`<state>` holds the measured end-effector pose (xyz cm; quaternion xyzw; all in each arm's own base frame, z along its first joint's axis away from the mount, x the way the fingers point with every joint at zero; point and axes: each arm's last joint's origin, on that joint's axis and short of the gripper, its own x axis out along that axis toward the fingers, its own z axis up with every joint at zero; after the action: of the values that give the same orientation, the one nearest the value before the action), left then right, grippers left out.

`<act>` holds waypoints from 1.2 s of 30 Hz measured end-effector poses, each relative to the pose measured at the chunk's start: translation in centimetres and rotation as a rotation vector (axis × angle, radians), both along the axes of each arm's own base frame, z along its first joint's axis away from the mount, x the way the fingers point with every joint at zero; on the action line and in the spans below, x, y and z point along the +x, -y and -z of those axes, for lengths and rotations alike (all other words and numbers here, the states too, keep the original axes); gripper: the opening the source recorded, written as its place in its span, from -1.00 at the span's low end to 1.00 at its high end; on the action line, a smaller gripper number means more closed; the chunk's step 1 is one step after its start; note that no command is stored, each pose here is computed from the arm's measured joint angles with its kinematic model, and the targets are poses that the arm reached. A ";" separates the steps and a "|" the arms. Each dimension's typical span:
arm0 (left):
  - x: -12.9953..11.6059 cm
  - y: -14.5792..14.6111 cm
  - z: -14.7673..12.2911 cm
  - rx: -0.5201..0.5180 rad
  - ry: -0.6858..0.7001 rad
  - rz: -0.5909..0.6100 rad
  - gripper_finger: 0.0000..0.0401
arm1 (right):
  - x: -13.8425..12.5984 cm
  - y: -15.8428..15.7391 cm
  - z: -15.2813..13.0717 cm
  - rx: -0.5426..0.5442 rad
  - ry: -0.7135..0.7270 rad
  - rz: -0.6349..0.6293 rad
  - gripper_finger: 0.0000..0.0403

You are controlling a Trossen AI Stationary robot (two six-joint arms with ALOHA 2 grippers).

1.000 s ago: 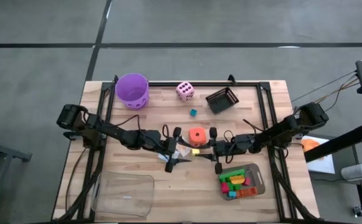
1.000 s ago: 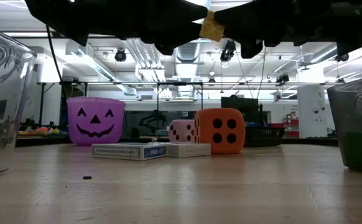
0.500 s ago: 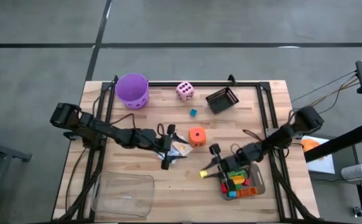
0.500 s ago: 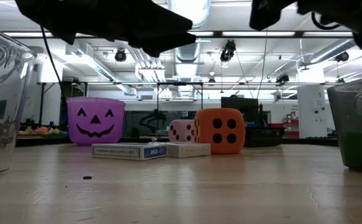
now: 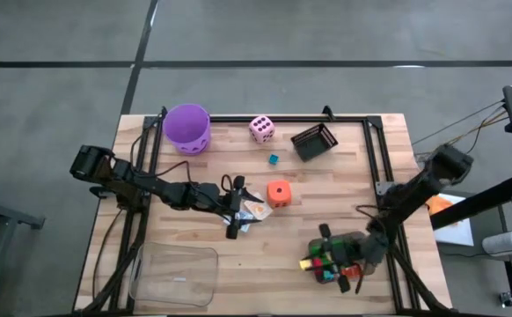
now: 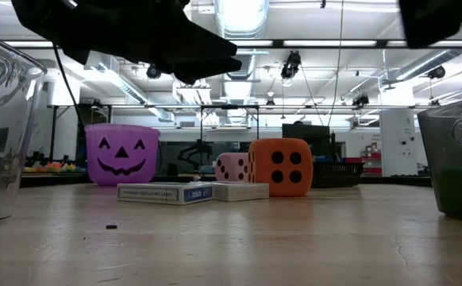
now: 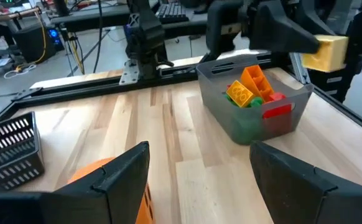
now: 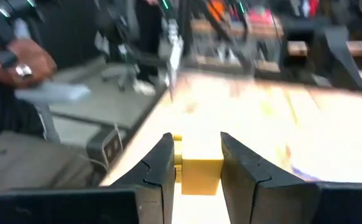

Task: Pick & Place Toys
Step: Put the yellow game piece into the black bin, then put the blue game piece into the black bin

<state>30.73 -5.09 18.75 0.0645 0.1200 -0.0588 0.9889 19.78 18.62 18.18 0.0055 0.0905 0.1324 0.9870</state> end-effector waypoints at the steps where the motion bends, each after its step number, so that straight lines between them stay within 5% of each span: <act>1: 0.0 0.0 0.0 0.000 -0.003 -0.001 0.39 | -0.6 -0.2 -0.5 -0.003 -0.035 0.018 -0.57; 8: 0.0 -0.2 0.1 0.000 -0.007 -0.021 0.39 | -3.7 -0.5 -3.6 -0.068 -0.423 0.169 -0.57; 22: 0.0 -0.4 0.2 -0.008 -0.029 -0.050 0.39 | -3.0 -3.1 -1.5 -0.172 -0.904 0.298 -0.57; 36: -3.3 0.3 -5.0 -0.012 0.165 0.001 0.39 | -3.2 -3.2 -2.1 -0.101 -0.927 0.356 0.30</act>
<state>27.41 -5.35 23.75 0.0633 0.0376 -0.0545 0.9958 16.63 21.84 20.27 0.0313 0.5235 -0.0592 0.8494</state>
